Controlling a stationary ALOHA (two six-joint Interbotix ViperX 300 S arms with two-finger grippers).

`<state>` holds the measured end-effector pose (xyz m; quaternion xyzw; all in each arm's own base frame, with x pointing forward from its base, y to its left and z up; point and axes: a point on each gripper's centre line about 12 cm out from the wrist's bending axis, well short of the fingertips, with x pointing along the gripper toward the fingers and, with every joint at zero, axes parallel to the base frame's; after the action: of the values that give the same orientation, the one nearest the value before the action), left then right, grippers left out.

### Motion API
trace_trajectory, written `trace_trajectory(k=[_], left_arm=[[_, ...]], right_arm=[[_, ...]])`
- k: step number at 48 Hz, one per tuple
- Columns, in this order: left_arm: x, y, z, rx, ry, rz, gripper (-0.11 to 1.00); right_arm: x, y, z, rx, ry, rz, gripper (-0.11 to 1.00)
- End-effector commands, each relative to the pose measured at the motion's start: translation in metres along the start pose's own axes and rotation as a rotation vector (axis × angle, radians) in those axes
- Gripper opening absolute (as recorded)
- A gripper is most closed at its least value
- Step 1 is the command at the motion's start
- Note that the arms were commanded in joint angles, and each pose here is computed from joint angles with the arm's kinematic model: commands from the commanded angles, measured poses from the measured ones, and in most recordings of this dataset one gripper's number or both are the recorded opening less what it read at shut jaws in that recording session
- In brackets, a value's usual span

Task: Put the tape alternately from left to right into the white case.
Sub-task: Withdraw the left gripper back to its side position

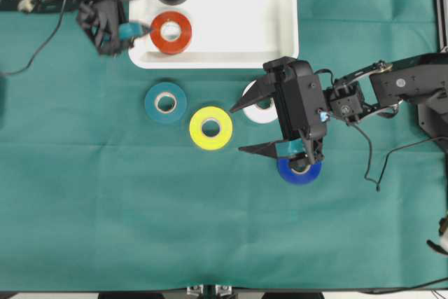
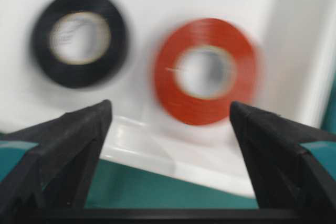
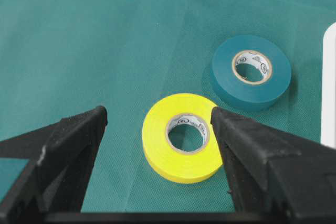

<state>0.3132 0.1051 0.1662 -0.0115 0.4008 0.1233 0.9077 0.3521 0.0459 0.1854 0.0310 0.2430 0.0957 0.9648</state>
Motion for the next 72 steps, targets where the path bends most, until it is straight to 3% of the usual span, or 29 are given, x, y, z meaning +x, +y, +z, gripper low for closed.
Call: trace_trajectory(k=[1, 11, 39, 49, 72], left_arm=[[-0.014, -0.019, 0.009, 0.044, -0.058, -0.037, 0.69], [-0.033, -0.059, 0.004, 0.131, -0.111, -0.124, 0.68], [-0.051, -0.115, -0.01, 0.249, -0.169, -0.263, 0.68], [-0.054, -0.126, -0.012, 0.271, -0.198, -0.291, 0.68], [-0.053, -0.126, -0.014, 0.261, -0.26, -0.295, 0.68]], right_arm=[[-0.001, 0.002, 0.009, -0.004, -0.027, 0.005, 0.84], [-0.001, 0.002, 0.01, -0.005, -0.028, 0.006, 0.84], [-0.001, 0.002, 0.009, -0.003, -0.025, 0.005, 0.84], [-0.001, 0.002, 0.007, -0.002, -0.021, 0.005, 0.84], [-0.001, 0.002, 0.006, -0.002, -0.018, 0.005, 0.84]])
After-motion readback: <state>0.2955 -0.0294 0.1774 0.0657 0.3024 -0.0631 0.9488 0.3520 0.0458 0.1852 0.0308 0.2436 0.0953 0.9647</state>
